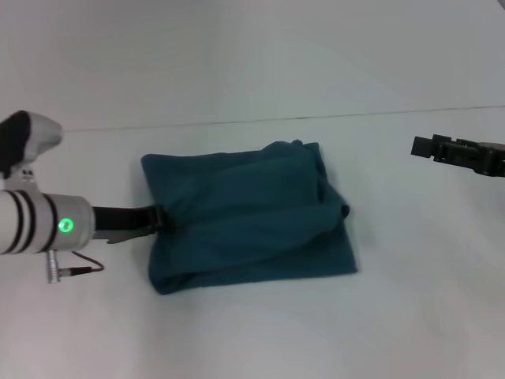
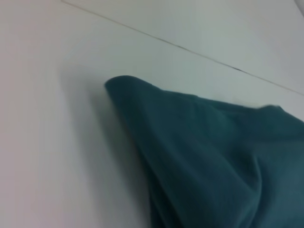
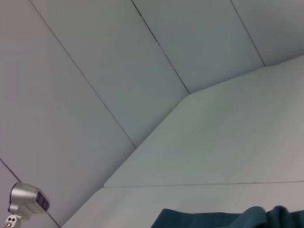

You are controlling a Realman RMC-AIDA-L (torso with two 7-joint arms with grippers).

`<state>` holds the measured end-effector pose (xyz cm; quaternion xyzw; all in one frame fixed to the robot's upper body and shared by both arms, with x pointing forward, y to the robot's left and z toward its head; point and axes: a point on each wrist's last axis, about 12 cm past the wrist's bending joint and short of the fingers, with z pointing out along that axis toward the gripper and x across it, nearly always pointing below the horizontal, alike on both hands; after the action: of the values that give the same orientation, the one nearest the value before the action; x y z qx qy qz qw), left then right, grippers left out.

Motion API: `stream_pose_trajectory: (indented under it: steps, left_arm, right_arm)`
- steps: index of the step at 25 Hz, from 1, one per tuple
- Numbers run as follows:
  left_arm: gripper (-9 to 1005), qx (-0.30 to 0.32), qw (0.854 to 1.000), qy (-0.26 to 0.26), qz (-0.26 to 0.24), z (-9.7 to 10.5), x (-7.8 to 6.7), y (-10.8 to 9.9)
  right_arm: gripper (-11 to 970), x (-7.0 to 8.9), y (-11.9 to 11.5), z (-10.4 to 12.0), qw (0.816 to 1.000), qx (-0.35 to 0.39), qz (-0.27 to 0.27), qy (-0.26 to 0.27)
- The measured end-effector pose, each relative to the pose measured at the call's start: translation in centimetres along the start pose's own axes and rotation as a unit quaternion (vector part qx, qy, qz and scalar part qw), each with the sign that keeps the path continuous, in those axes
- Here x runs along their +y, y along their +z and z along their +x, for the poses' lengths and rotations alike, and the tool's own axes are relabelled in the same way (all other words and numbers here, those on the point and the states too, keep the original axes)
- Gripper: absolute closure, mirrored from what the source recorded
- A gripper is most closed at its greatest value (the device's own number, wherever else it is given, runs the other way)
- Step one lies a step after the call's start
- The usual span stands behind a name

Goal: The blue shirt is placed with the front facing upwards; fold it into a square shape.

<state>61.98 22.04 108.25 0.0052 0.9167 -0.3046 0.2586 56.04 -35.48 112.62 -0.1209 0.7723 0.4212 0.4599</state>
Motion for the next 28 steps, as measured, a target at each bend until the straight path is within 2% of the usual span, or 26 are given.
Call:
stream_pose_trajectory:
  steps: [6,12,21,26,27,28]
  left_arm:
    - [946,-0.018,1.0,-0.008,-0.01,-0.8,1.5,-2.0]
    - [944,-0.031,0.999,-0.011,-0.015,-1.4,2.4,-3.3]
    - [941,-0.001,1.0,0.028,-0.01,-1.2,1.7,-3.1]
    - [772,-0.004,0.999,0.048,-0.018,-1.3,1.5,-3.6]
    - [738,-0.011,0.999,0.046,-0.016,-1.4,1.5,-4.1]
    - [690,-0.036,0.999,0.037,-0.011,-1.7,1.7,-5.4]
  right_arm:
    - [35,0.0,0.0,0.0,1.0,0.0,0.001,0.003]
    - [35,0.0,0.0,0.0,1.0,-0.001,0.002,0.003]
    - [35,-0.2,0.1,-0.1,1.0,-0.002,0.007,0.003]
    - [35,-0.2,0.1,-0.1,1.0,-0.001,0.008,0.003]
    - [35,-0.2,0.1,-0.1,1.0,-0.001,0.008,0.003]
    - [35,-0.2,0.1,-0.1,1.0,-0.001,0.008,0.003]
